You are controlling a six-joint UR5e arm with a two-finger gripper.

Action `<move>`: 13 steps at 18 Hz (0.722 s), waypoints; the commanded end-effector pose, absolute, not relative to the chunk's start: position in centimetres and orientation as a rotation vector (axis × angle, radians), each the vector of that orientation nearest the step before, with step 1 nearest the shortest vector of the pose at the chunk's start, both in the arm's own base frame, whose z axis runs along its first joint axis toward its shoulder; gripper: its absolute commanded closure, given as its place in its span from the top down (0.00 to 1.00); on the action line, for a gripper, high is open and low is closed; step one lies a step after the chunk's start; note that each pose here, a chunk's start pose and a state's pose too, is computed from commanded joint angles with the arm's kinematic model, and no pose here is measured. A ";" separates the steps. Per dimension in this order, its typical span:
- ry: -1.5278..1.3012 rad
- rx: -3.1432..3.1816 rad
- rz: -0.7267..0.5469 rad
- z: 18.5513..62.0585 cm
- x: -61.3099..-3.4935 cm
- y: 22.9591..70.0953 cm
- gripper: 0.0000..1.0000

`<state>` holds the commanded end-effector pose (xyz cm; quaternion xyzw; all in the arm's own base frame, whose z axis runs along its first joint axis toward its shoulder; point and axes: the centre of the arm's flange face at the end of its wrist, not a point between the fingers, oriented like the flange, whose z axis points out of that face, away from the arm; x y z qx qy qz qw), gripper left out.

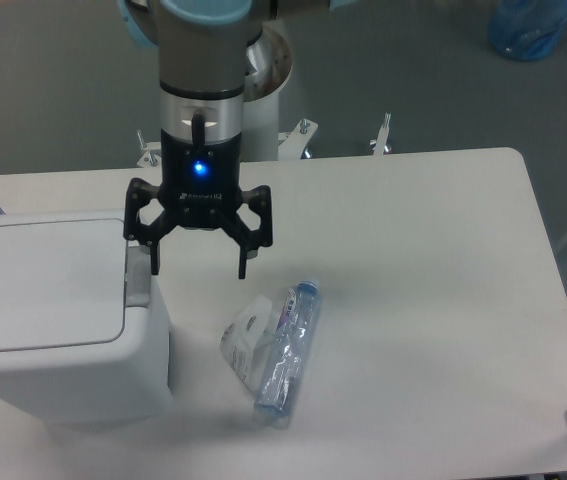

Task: Open the trash can

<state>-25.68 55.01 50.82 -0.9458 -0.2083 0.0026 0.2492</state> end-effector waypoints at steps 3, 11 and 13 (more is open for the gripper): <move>-0.561 -2.585 0.003 50.6 -25.2 55.2 1.00; -0.566 -2.592 -0.004 50.0 -25.1 55.2 1.00; -0.564 -2.594 -0.004 49.9 -25.1 55.3 1.00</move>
